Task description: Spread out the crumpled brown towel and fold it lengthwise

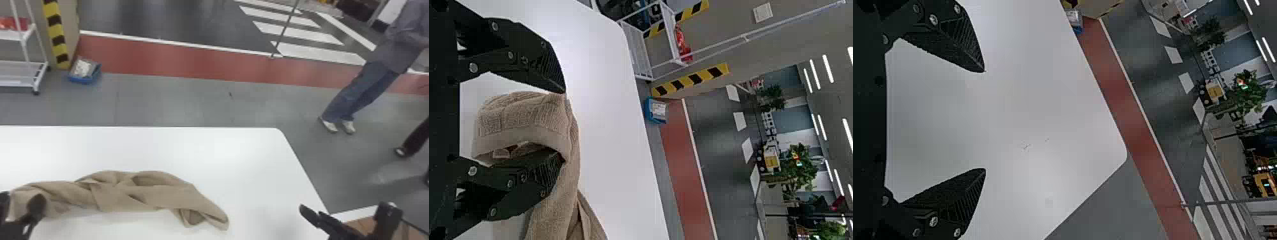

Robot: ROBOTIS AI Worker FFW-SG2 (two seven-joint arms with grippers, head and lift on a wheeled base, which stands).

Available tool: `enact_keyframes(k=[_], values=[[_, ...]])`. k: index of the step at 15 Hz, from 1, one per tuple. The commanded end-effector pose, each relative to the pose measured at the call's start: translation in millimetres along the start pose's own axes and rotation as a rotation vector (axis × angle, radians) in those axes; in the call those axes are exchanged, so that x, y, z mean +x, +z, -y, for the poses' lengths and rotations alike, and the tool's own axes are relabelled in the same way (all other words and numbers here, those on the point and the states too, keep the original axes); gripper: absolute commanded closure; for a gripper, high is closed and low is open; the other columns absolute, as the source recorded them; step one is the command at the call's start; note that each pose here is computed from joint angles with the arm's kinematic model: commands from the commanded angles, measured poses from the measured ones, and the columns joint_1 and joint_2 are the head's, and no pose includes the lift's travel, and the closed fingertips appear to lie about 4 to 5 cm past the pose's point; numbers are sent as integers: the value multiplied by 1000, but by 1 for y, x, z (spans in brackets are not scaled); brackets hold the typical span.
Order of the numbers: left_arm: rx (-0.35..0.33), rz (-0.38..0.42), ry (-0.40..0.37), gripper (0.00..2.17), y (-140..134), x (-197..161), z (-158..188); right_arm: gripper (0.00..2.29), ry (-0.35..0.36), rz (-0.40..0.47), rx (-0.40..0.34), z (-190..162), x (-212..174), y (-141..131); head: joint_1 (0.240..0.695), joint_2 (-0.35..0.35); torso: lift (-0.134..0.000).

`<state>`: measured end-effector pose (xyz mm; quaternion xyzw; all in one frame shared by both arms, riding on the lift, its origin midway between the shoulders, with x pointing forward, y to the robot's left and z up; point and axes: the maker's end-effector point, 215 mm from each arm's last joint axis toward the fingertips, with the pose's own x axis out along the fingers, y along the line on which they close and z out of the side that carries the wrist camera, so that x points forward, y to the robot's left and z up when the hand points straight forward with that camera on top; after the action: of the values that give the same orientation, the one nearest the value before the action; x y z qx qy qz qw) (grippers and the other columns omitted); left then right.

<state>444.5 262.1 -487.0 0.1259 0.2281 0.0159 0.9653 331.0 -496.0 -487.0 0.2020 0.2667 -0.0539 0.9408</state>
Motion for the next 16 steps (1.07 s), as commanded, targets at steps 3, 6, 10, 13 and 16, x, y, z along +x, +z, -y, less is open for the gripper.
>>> enact_keyframes(k=[3, 6, 10, 13, 16], values=[[-22, 39, -5, 26, 7, -4, 7, 286, 84, -14, -122, -54, 18, 0, 695, -325, 0], [-25, 54, 6, 26, 13, -4, 4, 289, 181, -6, -282, -114, 28, -11, 695, -265, 0], [-25, 49, -3, 29, 11, -1, 7, 289, 290, -38, -486, -188, 34, -48, 695, -150, 0], [-27, 47, -8, 33, 11, 2, 9, 350, 354, -34, -648, -251, 29, -78, 695, -80, 0], [-24, 43, -10, 46, 10, 3, 10, 350, 354, -88, -795, -279, 39, -111, 695, 16, 0]])
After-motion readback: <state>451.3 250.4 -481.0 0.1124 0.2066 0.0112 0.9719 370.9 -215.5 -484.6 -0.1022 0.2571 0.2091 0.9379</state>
